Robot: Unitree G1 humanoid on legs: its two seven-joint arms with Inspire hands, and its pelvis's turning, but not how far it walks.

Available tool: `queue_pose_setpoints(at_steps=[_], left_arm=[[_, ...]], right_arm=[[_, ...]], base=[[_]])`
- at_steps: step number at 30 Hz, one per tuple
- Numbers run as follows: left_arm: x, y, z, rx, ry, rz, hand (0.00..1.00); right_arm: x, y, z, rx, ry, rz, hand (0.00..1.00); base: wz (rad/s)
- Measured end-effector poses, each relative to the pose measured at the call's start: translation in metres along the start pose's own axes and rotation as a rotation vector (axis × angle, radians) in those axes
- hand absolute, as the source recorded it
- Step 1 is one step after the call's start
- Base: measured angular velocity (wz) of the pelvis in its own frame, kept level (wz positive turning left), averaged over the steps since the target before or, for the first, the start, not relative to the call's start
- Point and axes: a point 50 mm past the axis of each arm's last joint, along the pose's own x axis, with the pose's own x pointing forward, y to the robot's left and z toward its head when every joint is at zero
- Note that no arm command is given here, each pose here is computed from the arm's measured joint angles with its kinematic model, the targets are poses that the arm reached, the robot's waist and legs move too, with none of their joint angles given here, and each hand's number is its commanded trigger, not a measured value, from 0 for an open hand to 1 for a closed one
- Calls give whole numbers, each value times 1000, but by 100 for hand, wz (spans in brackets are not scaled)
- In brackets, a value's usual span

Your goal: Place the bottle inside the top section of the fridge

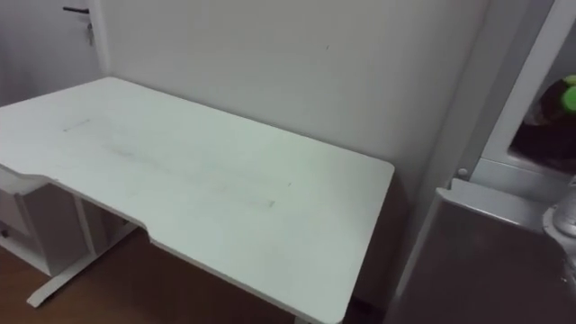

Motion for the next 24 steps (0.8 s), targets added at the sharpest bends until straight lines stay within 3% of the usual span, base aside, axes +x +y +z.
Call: queue_pose_setpoints(at_steps=[9,13,24], left_arm=[[-8,-2,-25,22,53,-10,0],[-12,-12,-35,8,85,-32,0],[-13,-7,-49,-35,143,-6,0]], right_arm=[[-20,12,7,25,-84,156,0],[-27,16,15,77,-114,198,0],[-40,15,16,107,-129,257,0]], base=[[-2],[-14],[-1]])
